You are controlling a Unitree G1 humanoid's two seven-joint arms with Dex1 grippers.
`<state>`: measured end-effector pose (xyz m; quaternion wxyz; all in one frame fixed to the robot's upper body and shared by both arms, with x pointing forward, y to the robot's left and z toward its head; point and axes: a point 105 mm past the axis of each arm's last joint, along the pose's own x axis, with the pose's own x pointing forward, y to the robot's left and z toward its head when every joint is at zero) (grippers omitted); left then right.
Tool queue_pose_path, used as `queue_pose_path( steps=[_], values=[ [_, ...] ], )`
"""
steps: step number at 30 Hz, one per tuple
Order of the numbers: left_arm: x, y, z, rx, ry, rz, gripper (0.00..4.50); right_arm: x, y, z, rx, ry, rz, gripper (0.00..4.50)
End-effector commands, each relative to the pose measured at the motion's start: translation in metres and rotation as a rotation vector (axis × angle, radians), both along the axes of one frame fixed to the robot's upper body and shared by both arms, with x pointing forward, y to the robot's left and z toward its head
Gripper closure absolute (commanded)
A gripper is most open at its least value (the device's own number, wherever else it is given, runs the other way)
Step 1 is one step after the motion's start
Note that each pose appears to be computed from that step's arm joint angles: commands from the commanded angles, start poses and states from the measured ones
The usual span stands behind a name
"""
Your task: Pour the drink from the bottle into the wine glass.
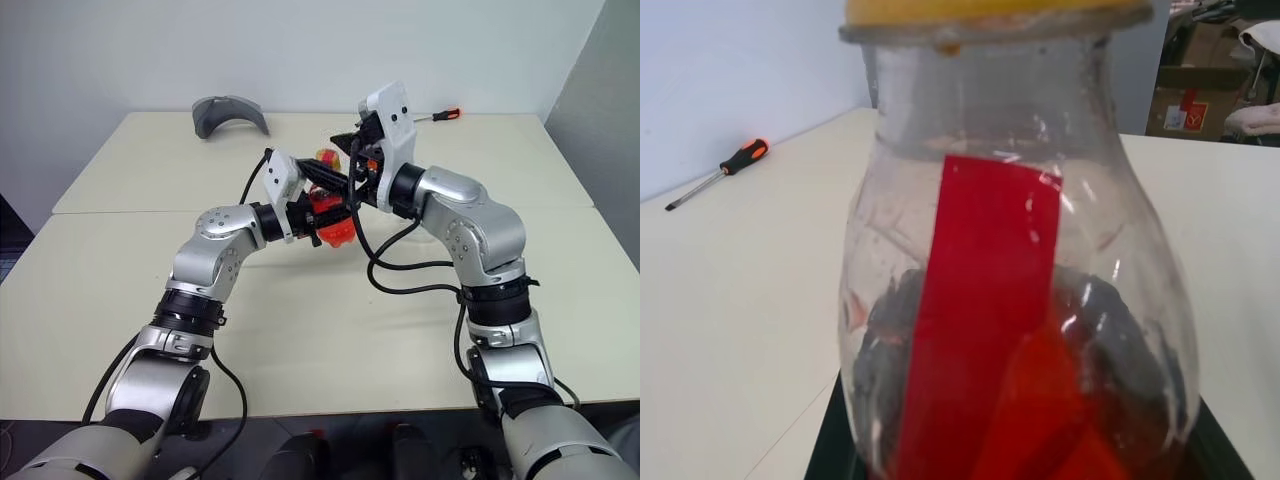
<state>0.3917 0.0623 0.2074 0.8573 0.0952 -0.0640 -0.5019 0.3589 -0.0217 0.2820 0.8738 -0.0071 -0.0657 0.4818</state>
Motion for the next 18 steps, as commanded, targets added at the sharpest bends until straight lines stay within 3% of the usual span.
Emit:
queue_pose_path(
  steps=[1,4,11,18],
  values=[
    [-0.002,-0.002,0.029,-0.033,-0.097,-0.013,3.19,-0.005,-0.001,0.011,0.019,-0.036,0.015,2.14],
    [-0.001,-0.003,0.031,-0.035,-0.1,-0.014,3.2,-0.006,-0.001,0.007,0.007,-0.028,0.022,3.23],
    [-0.014,-0.006,0.035,-0.035,-0.108,-0.057,3.21,-0.016,0.002,0.017,0.028,-0.022,0.123,3.29],
    [-0.085,-0.014,0.025,-0.007,-0.045,-0.241,3.21,-0.05,0.018,0.028,-0.057,-0.061,0.518,3.29]
  ],
)
